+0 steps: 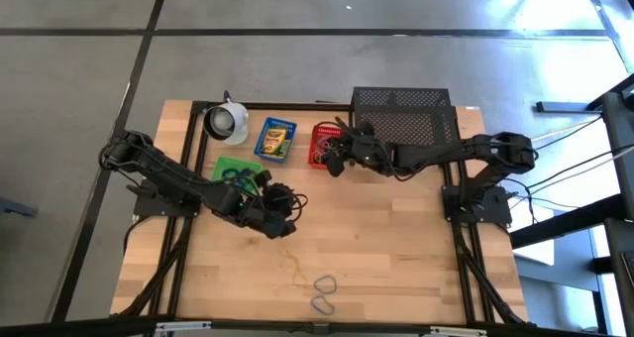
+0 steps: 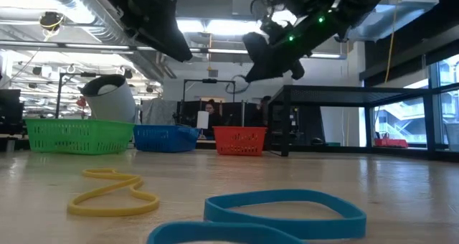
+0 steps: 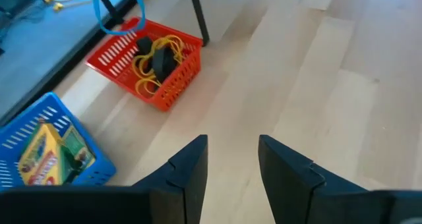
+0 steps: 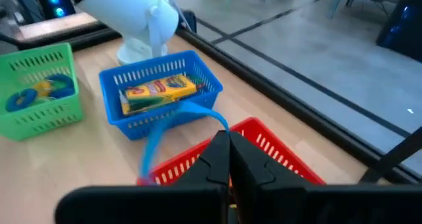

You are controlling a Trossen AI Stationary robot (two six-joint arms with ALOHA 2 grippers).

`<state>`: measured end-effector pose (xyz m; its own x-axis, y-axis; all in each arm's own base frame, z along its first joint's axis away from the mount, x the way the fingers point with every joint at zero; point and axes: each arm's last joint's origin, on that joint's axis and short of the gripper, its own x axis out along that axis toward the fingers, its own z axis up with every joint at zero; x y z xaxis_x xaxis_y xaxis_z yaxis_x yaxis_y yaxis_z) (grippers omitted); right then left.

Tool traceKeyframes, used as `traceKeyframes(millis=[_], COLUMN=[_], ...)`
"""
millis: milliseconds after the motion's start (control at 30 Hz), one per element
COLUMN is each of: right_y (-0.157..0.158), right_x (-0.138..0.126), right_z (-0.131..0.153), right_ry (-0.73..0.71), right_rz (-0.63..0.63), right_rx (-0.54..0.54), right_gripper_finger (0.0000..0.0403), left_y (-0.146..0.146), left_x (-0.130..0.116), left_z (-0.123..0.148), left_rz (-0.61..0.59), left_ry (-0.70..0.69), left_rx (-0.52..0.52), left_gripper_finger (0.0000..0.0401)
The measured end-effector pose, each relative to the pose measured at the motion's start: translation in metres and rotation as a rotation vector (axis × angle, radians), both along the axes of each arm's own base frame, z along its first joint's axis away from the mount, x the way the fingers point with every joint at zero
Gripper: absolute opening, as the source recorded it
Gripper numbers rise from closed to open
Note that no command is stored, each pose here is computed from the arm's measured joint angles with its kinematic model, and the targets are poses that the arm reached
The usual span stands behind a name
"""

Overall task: Pick & Place Office Desk Supplies
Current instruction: Put the blue rubber band into the red bin

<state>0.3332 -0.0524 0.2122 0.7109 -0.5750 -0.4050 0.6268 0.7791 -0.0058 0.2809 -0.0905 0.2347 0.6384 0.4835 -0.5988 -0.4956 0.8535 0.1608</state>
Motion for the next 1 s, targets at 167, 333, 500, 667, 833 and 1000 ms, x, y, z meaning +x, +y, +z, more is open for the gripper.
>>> traceKeyframes(millis=[167,333,500,667,833,1000], right_y=[-0.002,-0.003,-0.003,-0.003,-0.003,-0.003], right_x=[0.011,0.016,0.017,0.016,0.014,0.014], right_z=[-0.013,-0.02,-0.021,-0.023,-0.025,-0.025], right_ry=[0.043,0.11,0.164,0.243,0.284,0.288], right_rz=[0.001,0.02,0.055,0.099,0.111,0.112], right_rx=[0.006,-0.028,-0.089,-0.151,-0.159,-0.159], right_gripper_finger=[0.0004,0.0004,0.0004,0.0004,0.0007,0.0031], left_y=[-0.002,-0.004,-0.006,-0.007,-0.007,-0.007], left_x=[0.0,0.0,0.0,0.0,0.0,0.0], left_z=[-0.001,-0.002,-0.003,-0.004,-0.004,-0.004], left_rz=[-0.041,-0.087,-0.127,-0.148,-0.148,-0.148], left_ry=[0.022,0.046,0.067,0.079,0.079,0.079], left_rx=[-0.055,-0.12,-0.173,-0.201,-0.202,-0.202], left_gripper_finger=[0.0128,0.0128,0.0128,0.0127,0.0127,0.0127])
